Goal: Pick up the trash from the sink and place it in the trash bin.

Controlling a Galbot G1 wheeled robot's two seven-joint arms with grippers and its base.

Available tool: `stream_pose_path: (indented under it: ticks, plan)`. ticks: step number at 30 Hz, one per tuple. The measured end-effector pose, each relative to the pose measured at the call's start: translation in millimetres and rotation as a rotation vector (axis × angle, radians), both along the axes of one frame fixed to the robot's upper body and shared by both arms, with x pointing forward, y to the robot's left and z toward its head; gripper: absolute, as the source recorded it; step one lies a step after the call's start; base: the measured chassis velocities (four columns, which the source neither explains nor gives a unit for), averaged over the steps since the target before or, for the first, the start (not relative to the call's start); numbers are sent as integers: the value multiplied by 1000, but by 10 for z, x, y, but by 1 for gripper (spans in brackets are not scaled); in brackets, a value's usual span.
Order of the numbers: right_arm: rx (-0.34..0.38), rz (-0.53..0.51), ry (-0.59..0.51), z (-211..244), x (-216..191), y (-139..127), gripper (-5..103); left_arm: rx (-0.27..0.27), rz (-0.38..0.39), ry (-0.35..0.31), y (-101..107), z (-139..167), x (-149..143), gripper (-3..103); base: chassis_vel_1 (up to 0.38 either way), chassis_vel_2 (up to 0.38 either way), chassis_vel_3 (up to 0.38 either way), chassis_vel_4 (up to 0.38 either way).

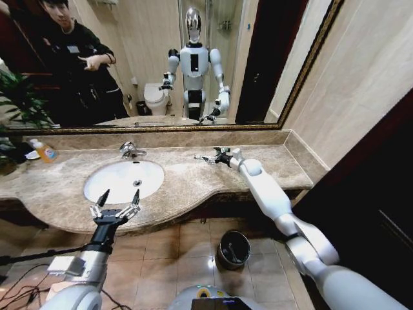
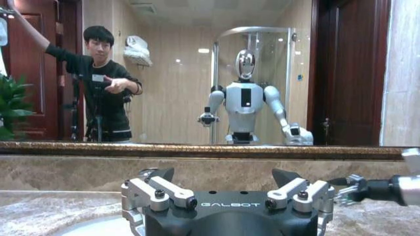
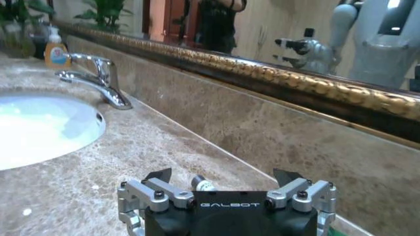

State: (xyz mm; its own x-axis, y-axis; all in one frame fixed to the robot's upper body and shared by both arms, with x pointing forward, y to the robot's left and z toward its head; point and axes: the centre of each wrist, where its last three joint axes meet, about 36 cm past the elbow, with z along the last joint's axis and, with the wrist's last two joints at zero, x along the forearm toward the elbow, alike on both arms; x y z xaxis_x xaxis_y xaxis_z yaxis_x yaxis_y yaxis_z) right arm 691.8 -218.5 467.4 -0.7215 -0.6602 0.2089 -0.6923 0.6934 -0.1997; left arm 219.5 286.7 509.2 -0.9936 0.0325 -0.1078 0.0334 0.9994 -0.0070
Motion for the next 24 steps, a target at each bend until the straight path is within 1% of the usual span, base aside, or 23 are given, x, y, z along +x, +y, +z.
stream_pose_path:
  ticks: [2,3,4,5,6,8,9,10,11,13,15,16,17,18,24]
  plan:
    - [-20,7,1,1,94,128,100,0,0,0,0,0,0,100,0,0,0,0]
    - [-20,7,1,1,94,128,100,0,0,0,0,0,0,100,0,0,0,0]
    - [-25,3,10,-2,136,194,100,0,0,0,0,0,0,100,0,0,0,0]
    - [-23,-19,30,-3,195,339,103,0,0,0,0,0,0,100,0,0,0,0]
    - [-22,-36,44,-29,219,424,99,0,0,0,0,0,0,100,0,0,0,0]
    - [-22,-41,54,-47,226,455,99,0,0,0,0,0,0,100,0,0,0,0]
    - [-25,-45,70,-76,233,492,95,0,0,0,0,0,0,100,0,0,0,0]
    - [-32,-49,80,-102,239,505,90,0,0,0,0,0,0,100,0,0,0,0]
    - [-32,-49,80,-102,239,505,90,0,0,0,0,0,0,100,0,0,0,0]
    - [-47,-57,99,-181,246,511,79,0,0,0,0,0,0,100,0,0,0,0]
    - [-51,-60,103,-206,247,504,79,0,0,0,0,0,0,100,0,0,0,0]
    - [-56,-63,108,-236,248,490,68,0,0,0,0,0,0,100,0,0,0,0]
    - [-59,-66,109,-254,248,475,65,0,0,0,0,0,0,100,0,0,0,0]
    - [-60,-67,110,-264,247,467,64,0,0,0,0,0,0,100,0,0,0,0]
    - [-61,-77,114,-297,248,428,63,0,0,0,0,0,0,100,0,0,0,0]
